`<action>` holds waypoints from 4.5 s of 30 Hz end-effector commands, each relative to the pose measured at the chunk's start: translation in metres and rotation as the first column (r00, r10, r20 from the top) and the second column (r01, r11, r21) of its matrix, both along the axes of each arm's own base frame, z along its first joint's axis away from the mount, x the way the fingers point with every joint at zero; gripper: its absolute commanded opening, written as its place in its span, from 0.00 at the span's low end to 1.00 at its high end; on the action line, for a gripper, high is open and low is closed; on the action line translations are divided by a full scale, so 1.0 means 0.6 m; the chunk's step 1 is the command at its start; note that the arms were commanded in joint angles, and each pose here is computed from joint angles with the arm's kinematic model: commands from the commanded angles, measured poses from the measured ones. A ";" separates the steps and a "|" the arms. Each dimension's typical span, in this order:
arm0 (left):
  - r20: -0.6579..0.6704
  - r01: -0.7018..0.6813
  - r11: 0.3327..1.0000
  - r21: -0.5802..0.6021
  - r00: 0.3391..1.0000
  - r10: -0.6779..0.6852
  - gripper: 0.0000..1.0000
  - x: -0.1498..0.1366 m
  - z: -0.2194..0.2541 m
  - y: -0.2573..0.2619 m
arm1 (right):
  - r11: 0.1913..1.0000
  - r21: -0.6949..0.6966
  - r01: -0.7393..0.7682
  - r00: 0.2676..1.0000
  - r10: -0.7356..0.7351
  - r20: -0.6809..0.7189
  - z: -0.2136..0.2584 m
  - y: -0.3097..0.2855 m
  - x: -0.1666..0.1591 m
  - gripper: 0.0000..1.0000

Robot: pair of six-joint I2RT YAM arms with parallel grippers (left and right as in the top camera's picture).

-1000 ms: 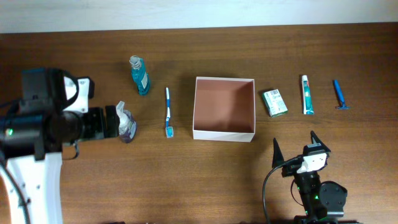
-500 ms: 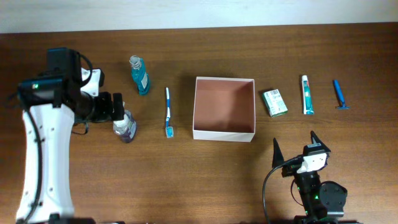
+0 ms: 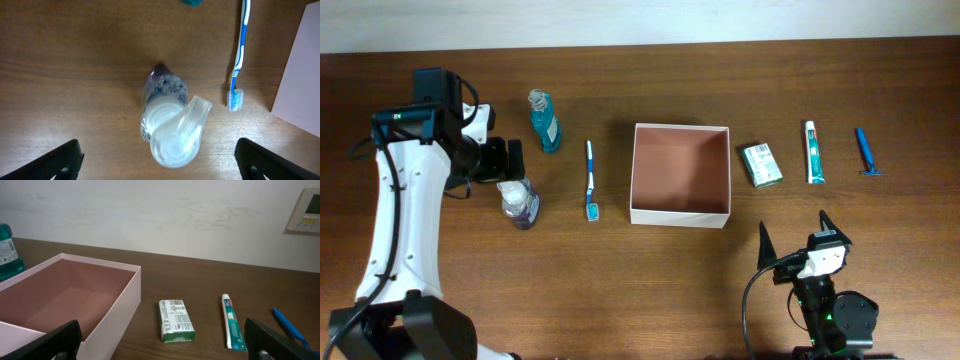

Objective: Pack container
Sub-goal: 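Move the left gripper forward over the clear foam soap bottle, then lower the left gripper and close it around the soap bottle, then lift the soap bottle and carry it right over the pink box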

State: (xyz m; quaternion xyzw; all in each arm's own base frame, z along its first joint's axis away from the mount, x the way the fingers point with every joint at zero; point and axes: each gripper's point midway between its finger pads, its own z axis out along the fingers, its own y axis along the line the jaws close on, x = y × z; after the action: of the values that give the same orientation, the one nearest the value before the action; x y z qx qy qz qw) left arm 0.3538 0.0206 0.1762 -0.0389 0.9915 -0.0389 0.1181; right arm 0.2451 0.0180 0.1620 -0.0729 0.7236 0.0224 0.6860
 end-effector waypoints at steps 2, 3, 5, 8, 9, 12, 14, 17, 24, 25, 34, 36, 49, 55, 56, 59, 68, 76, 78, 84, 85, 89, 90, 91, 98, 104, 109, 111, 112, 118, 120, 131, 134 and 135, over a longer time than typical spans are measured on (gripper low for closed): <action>0.014 0.113 0.994 -0.010 0.994 -0.113 0.99 0.004 0.000 -0.020 | 1.000 0.004 0.014 1.000 -0.014 -0.002 -0.003 -0.004 0.000 0.99; 0.017 0.154 0.988 -0.020 0.988 -0.154 1.00 0.004 -0.001 -0.030 | 1.000 0.004 0.014 1.000 -0.014 -0.002 -0.003 -0.004 0.000 0.99; 0.021 0.234 0.972 -0.021 0.972 -0.234 0.99 0.004 -0.002 -0.052 | 1.000 0.004 0.014 1.000 -0.014 -0.002 -0.003 -0.004 0.000 0.99; 0.025 0.318 0.948 -0.004 0.948 -0.317 0.99 0.004 -0.002 -0.074 | 1.000 0.004 0.014 1.000 -0.014 -0.002 -0.003 -0.004 0.000 0.99; 0.018 0.326 0.945 0.018 0.945 -0.327 0.99 0.004 -0.003 -0.074 | 1.000 0.004 0.014 1.000 -0.014 -0.002 -0.003 -0.004 0.000 0.99; -0.001 0.327 0.943 0.067 0.945 -0.328 0.99 0.004 -0.006 -0.067 | 1.000 0.004 0.014 1.000 -0.014 -0.002 -0.003 -0.004 0.000 0.99; -0.010 0.324 0.943 0.079 0.946 -0.324 0.99 0.006 -0.010 -0.062 | 1.000 0.004 0.014 1.000 -0.014 -0.002 -0.003 -0.004 0.000 0.99; -0.020 0.321 0.944 0.078 0.947 -0.320 0.99 0.009 -0.018 -0.061 | 1.000 0.004 0.014 1.000 -0.014 -0.002 -0.003 -0.004 0.000 0.99; -0.075 0.287 0.952 0.104 0.957 -0.281 0.99 0.014 -0.045 -0.048 | 1.000 0.004 0.014 1.000 -0.014 -0.002 -0.003 -0.004 0.000 0.99; -0.081 0.288 0.952 0.103 0.956 -0.281 1.00 0.014 -0.048 -0.048 | 1.000 0.004 0.014 1.000 -0.014 -0.002 -0.003 -0.004 0.000 0.99; -0.151 0.230 0.964 0.136 0.966 -0.209 0.99 0.013 -0.079 -0.030 | 1.000 0.004 0.014 1.000 -0.014 -0.002 -0.003 -0.004 0.000 0.99; -0.163 0.232 0.964 0.133 0.964 -0.209 0.99 0.010 -0.082 -0.030 | 1.000 0.004 0.014 1.000 -0.014 -0.002 -0.003 -0.004 0.000 0.99; -0.156 0.231 0.963 0.137 0.965 -0.209 0.99 0.013 -0.082 -0.030 | 1.000 0.004 0.014 1.000 -0.014 -0.002 -0.003 -0.004 0.000 0.99; -0.177 0.234 0.963 0.132 0.962 -0.210 0.99 0.004 -0.082 -0.030 | 1.000 0.004 0.014 1.000 -0.014 -0.002 -0.003 -0.004 0.000 0.99; -0.177 0.234 0.963 0.132 0.962 -0.210 0.99 0.004 -0.082 -0.030 | 1.000 0.004 0.014 1.000 -0.014 -0.002 -0.003 -0.004 0.000 0.99; -0.177 0.235 0.963 0.132 0.961 -0.210 0.99 0.004 -0.082 -0.030 | 1.000 0.004 0.014 1.000 -0.014 -0.002 -0.003 -0.004 0.000 0.99; -0.177 0.235 0.963 0.133 0.962 -0.210 0.65 0.004 -0.082 -0.029 | 1.000 0.004 0.014 1.000 -0.014 -0.002 -0.003 -0.004 0.000 0.99; -0.177 0.234 0.963 0.136 0.962 -0.209 0.54 0.004 -0.082 -0.029 | 1.000 0.004 0.014 1.000 -0.014 -0.002 -0.003 -0.004 0.000 0.99; -0.178 0.230 0.964 0.136 0.963 -0.205 0.53 0.004 -0.082 -0.026 | 1.000 0.004 0.014 1.000 -0.014 -0.002 -0.003 -0.004 0.000 0.99; -0.197 0.205 0.970 0.131 0.964 -0.177 0.48 -0.004 -0.083 -0.009 | 1.000 0.004 0.014 1.000 -0.014 -0.002 -0.003 -0.004 0.000 0.99; -0.200 0.202 0.971 0.130 0.964 -0.174 0.48 -0.006 -0.083 -0.007 | 1.000 0.004 0.014 1.000 -0.014 -0.002 -0.003 -0.004 0.000 0.99; -0.203 0.198 0.972 0.126 0.964 -0.170 0.48 -0.008 -0.083 -0.006 | 1.000 0.004 0.014 1.000 -0.014 -0.002 -0.003 -0.004 0.000 0.99; -0.203 0.198 0.972 0.126 0.964 -0.171 0.48 -0.008 -0.083 -0.006 | 1.000 0.004 0.014 1.000 -0.014 -0.002 -0.003 -0.004 0.000 0.99; -0.202 0.198 0.972 0.126 0.964 -0.171 0.48 -0.007 -0.083 -0.006 | 1.000 0.004 0.014 1.000 -0.014 -0.002 -0.003 -0.004 0.000 0.99; -0.198 0.199 0.973 0.120 0.965 -0.173 0.38 -0.006 -0.083 -0.008 | 1.000 0.004 0.014 1.000 -0.014 -0.002 -0.003 -0.004 0.000 0.99; -0.197 0.199 0.973 0.119 0.965 -0.173 0.36 -0.006 -0.083 -0.009 | 1.000 0.004 0.014 1.000 -0.014 -0.002 -0.003 -0.004 0.000 0.99; -0.194 0.200 0.975 0.101 0.965 -0.178 0.29 -0.006 -0.083 -0.014 | 1.000 0.004 0.014 1.000 -0.014 -0.002 -0.003 -0.004 0.000 0.99; -0.194 0.199 0.975 0.101 0.965 -0.177 0.29 -0.006 -0.083 -0.014 | 1.000 0.004 0.014 1.000 -0.014 -0.002 -0.003 -0.004 0.000 0.99; -0.194 0.200 0.975 0.100 0.965 -0.177 0.29 -0.006 -0.083 -0.014 | 1.000 0.004 0.014 1.000 -0.014 -0.002 -0.003 -0.004 0.000 0.99; -0.194 0.199 0.975 0.101 0.965 -0.177 0.28 -0.006 -0.082 -0.014 | 1.000 0.004 0.014 1.000 -0.014 -0.002 -0.003 -0.004 0.000 0.99; -0.185 0.199 0.975 0.103 0.967 -0.177 0.28 -0.002 -0.078 -0.014 | 1.000 0.004 0.014 1.000 -0.014 -0.002 -0.003 -0.004 0.000 0.99; -0.053 0.228 0.973 0.021 0.973 -0.227 0.27 0.030 0.026 -0.060 | 1.000 0.004 0.014 1.000 -0.014 -0.002 -0.003 -0.004 0.000 0.99; 0.002 0.264 0.965 -0.004 0.965 -0.264 0.27 0.038 0.061 -0.091 | 1.000 0.004 0.014 1.000 -0.014 -0.002 -0.003 -0.004 0.000 0.99; 0.022 0.278 0.961 -0.013 0.961 -0.277 0.27 0.040 0.073 -0.103 | 1.000 0.004 0.014 1.000 -0.014 -0.002 -0.003 -0.004 0.000 0.99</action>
State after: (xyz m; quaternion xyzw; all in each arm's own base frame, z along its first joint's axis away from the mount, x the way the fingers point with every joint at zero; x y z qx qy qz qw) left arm 0.3714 -0.0145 0.1957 0.0807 0.9927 -0.0232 0.0871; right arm 0.2451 0.0180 0.1620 -0.0723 0.7236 0.0230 0.6860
